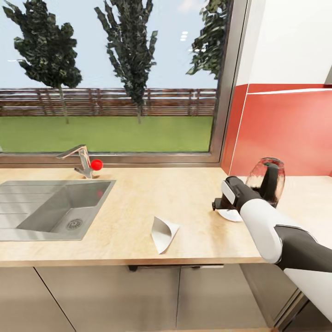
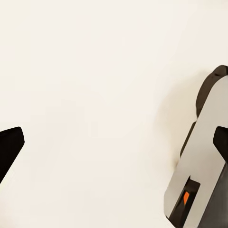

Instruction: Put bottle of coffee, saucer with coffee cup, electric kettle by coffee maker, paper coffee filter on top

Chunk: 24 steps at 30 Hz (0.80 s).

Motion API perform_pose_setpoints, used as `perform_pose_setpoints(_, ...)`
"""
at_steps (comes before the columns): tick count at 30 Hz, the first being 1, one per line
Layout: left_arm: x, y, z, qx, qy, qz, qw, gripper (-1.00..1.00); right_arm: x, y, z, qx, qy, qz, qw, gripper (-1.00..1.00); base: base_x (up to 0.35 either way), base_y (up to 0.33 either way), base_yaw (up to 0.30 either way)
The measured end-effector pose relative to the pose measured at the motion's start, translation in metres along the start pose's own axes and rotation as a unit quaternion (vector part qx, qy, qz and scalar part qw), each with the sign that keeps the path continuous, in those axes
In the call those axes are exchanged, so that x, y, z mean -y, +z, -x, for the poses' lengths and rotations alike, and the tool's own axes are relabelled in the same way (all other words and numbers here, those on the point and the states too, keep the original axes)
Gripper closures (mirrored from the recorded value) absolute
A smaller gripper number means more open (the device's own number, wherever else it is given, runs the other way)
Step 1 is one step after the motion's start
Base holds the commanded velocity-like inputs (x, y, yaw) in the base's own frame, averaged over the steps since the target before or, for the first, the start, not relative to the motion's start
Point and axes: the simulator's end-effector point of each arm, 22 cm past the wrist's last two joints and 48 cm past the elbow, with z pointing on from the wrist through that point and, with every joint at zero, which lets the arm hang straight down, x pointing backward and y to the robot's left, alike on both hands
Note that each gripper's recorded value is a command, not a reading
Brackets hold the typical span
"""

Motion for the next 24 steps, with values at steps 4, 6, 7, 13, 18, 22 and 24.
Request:
perform_pose_setpoints(4, -0.0001, 0.0, 0.0002, 0.0, 0.0, 0.0, 1.0, -1.0, 0.0036, -0.0004, 0.0006, 0.001, -0.007, -0.009, 0.9999, 1.0, 0.0, 0.0, 0.0)
perform_pose_setpoints(6, -0.0001, 0.0, 0.0003, 0.0, 0.0, 0.0, 1.0, -1.0, 0.0036, -0.0004, 0.0006, 0.001, -0.007, -0.009, 0.9999, 1.0, 0.0, 0.0, 0.0)
perform_pose_setpoints(7, -0.0001, 0.0, 0.0003, 0.0, 0.0, 0.0, 1.0, -1.0, 0.0035, -0.0005, 0.0006, 0.001, -0.007, -0.009, 0.9999, 1.0, 0.0, 0.0, 0.0)
perform_pose_setpoints(13, 0.0003, 0.0001, 0.0006, 0.001, 0.0, 0.0, 1.0, -1.0, 0.0033, -0.0006, 0.0006, 0.001, -0.007, -0.01, 0.9999, 1.0, 0.0, 0.0, 0.0)
perform_pose_setpoints(18, 0.001, 0.0001, 0.0003, 0.0, 0.0, -0.001, 1.0, -1.0, 0.0033, -0.0005, 0.0006, 0.001, -0.008, -0.009, 0.9999, 1.0, 0.0, 0.0, 0.0)
perform_pose_setpoints(22, 0.001, 0.0001, 0.0004, 0.0, 0.0, -0.001, 1.0, -1.0, 0.0031, -0.0006, 0.0007, 0.001, -0.008, -0.01, 0.9999, 1.0, 0.0, 0.0, 0.0)
perform_pose_setpoints(24, 0.0011, 0.0001, 0.0004, 0.001, 0.0, -0.001, 1.0, -1.0, 0.0028, -0.0006, 0.0007, 0.002, -0.009, -0.01, 0.9999, 1.0, 0.0, 0.0, 0.0)
